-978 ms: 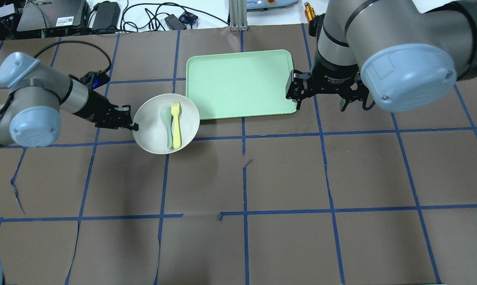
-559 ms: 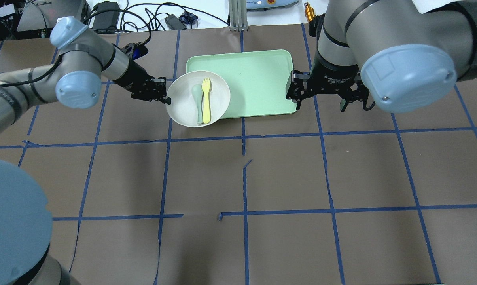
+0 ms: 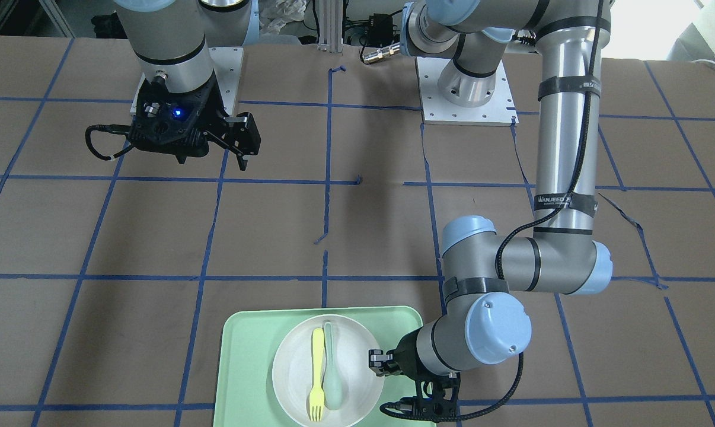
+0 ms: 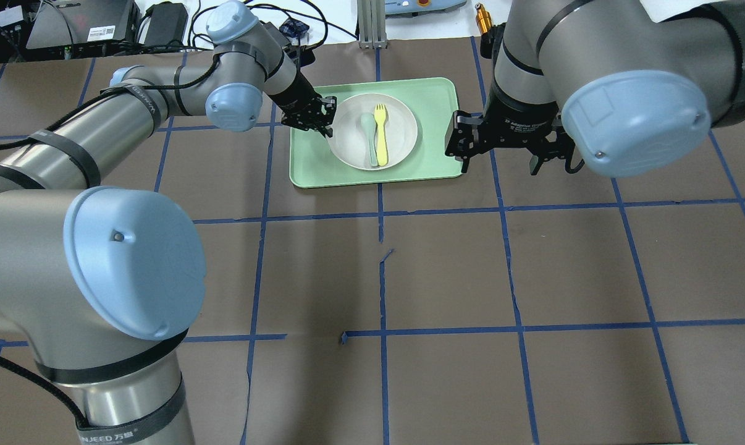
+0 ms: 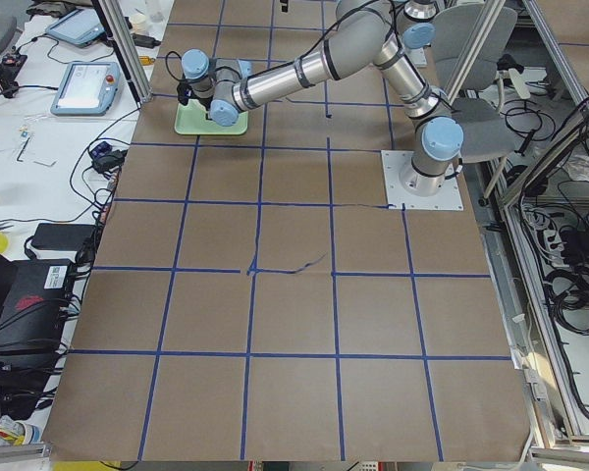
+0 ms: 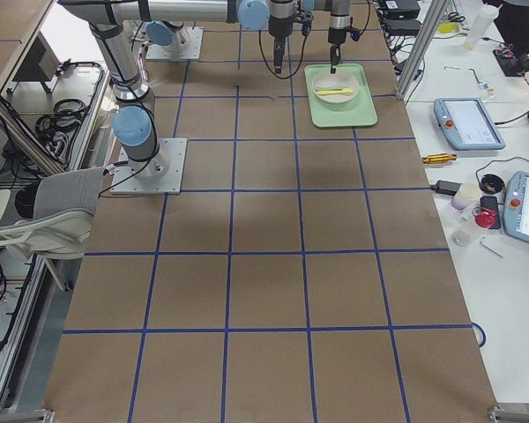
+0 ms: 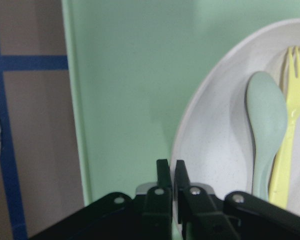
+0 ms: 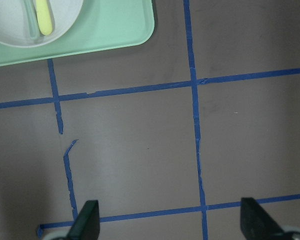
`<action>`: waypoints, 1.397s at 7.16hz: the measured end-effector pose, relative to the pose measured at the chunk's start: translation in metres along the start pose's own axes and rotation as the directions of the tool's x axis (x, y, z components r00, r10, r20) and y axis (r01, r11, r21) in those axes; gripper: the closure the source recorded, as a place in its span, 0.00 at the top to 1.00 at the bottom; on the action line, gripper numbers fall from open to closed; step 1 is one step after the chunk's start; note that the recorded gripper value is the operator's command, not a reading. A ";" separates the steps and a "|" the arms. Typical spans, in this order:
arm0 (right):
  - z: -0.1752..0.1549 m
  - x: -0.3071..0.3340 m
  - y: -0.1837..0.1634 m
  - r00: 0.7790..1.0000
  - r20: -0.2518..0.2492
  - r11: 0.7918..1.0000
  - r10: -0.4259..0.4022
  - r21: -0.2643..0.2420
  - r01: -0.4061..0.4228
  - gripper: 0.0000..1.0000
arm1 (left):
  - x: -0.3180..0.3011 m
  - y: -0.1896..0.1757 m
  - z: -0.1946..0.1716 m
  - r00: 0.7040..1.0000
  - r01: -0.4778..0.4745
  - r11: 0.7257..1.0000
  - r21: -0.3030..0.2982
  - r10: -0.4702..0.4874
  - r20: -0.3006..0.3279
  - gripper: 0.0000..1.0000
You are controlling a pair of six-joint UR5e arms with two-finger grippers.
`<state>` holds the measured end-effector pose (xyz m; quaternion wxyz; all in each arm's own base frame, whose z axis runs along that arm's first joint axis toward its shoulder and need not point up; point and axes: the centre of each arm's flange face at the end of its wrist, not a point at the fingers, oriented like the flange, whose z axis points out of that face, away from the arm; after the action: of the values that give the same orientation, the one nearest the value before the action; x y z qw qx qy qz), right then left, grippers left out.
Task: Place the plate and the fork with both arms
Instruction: 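Carry the plate with the left gripper and lower it onto the tray, then open the left gripper and withdraw it from the plate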
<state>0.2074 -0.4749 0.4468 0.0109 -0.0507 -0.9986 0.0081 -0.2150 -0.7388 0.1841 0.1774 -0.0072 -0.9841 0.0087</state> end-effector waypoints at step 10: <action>-0.001 0.000 0.000 1.000 0.000 1.000 0.000 0.001 0.000 1.00 | 0.078 0.189 -0.272 0.971 0.010 0.999 0.051 -0.022 0.238 1.00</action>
<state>0.2074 -0.4750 0.4474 0.0110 -0.0507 -0.9986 0.0089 -0.1908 -0.5441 0.4624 0.0582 0.0060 -0.9978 0.0323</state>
